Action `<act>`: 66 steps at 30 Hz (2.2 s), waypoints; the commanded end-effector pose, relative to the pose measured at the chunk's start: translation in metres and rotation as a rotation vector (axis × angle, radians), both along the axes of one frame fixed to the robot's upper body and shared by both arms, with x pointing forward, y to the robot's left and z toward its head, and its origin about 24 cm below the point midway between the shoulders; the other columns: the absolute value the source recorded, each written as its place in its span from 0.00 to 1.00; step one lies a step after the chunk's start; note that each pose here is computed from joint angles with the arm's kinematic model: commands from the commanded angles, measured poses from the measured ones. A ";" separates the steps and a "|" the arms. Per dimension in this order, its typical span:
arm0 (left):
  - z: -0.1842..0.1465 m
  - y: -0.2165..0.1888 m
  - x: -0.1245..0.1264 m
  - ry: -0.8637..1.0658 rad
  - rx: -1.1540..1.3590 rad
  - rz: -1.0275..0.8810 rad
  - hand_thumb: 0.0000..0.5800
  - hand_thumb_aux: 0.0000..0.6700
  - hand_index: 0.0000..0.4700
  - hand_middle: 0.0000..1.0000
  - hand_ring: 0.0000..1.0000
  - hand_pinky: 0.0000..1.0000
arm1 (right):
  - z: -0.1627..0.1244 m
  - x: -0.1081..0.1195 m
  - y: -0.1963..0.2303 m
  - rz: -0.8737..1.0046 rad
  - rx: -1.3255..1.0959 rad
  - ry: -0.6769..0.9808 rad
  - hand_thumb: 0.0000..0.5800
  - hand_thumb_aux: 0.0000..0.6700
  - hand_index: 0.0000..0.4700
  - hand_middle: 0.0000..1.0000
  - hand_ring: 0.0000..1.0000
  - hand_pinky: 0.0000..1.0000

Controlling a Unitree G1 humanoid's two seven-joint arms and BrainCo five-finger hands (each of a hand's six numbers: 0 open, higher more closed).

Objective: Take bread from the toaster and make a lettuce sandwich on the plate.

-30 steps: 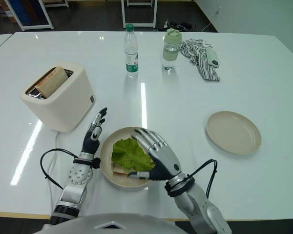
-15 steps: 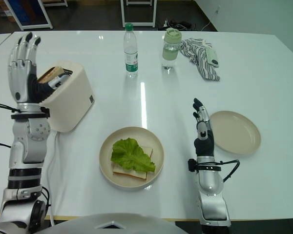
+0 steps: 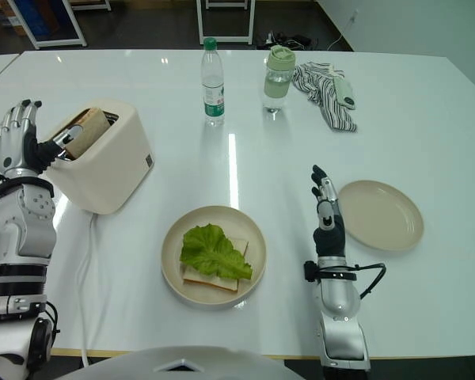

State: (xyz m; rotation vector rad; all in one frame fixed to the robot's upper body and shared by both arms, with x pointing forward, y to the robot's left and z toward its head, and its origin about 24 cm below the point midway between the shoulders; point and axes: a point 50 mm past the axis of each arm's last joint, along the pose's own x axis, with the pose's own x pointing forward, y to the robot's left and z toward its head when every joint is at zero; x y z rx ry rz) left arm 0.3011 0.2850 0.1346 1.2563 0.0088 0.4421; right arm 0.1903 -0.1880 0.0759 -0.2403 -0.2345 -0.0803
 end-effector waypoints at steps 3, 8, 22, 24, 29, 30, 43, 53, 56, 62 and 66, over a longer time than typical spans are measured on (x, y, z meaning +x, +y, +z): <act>-0.012 -0.002 -0.001 0.071 -0.019 -0.018 0.89 0.67 0.67 0.00 0.00 0.00 | -0.003 -0.002 -0.002 -0.010 -0.009 0.019 0.00 0.00 0.00 0.00 0.00 0.00; -0.017 -0.005 -0.002 0.104 -0.039 -0.046 1.00 1.00 1.00 0.00 0.00 0.00 | -0.003 -0.004 -0.005 -0.026 -0.011 0.021 0.00 0.00 0.00 0.00 0.00 0.00; 0.063 -0.034 -0.036 -0.725 0.197 -0.208 1.00 1.00 1.00 1.00 1.00 1.00 | -0.006 -0.004 -0.005 -0.031 -0.018 0.034 0.00 0.00 0.00 0.00 0.00 0.00; 0.078 -0.040 -0.051 -0.886 0.249 -0.248 1.00 1.00 1.00 1.00 1.00 1.00 | -0.006 -0.004 -0.005 -0.031 -0.019 0.034 0.00 0.00 0.00 0.00 0.00 0.00; 0.092 -0.056 -0.070 -1.024 0.075 -0.430 1.00 1.00 1.00 1.00 1.00 1.00 | -0.007 -0.003 -0.005 -0.030 -0.019 0.035 0.00 0.00 0.00 0.00 0.00 0.00; 0.091 -0.058 -0.071 -1.010 -0.028 -0.475 1.00 1.00 1.00 1.00 1.00 1.00 | -0.007 -0.003 -0.004 -0.029 -0.019 0.035 0.00 0.00 0.00 0.00 0.00 0.00; 0.012 -0.137 -0.043 -0.064 -0.957 -1.071 1.00 1.00 1.00 1.00 1.00 1.00 | -0.003 0.000 -0.020 -0.069 -0.036 0.028 0.00 0.00 0.00 0.00 0.00 0.00; -0.033 -0.155 -0.031 0.598 -0.857 -1.204 1.00 1.00 1.00 1.00 1.00 1.00 | -0.007 -0.001 -0.023 -0.086 -0.034 0.046 0.00 0.00 0.00 0.00 0.00 0.00; -0.029 -0.153 -0.016 0.674 -0.789 -1.233 1.00 1.00 1.00 1.00 1.00 1.00 | -0.011 0.000 -0.020 -0.078 -0.032 0.058 0.00 0.00 0.00 0.00 0.00 0.00; -0.029 -0.158 -0.014 0.799 -0.712 -1.314 1.00 1.00 1.00 1.00 1.00 1.00 | -0.014 0.000 -0.017 -0.072 -0.034 0.067 0.00 0.00 0.00 0.00 0.00 0.00; -0.037 -0.156 -0.014 0.827 -0.725 -1.297 1.00 1.00 1.00 1.00 1.00 1.00 | -0.017 -0.002 -0.017 -0.072 -0.035 0.082 0.00 0.00 0.00 0.00 0.00 0.00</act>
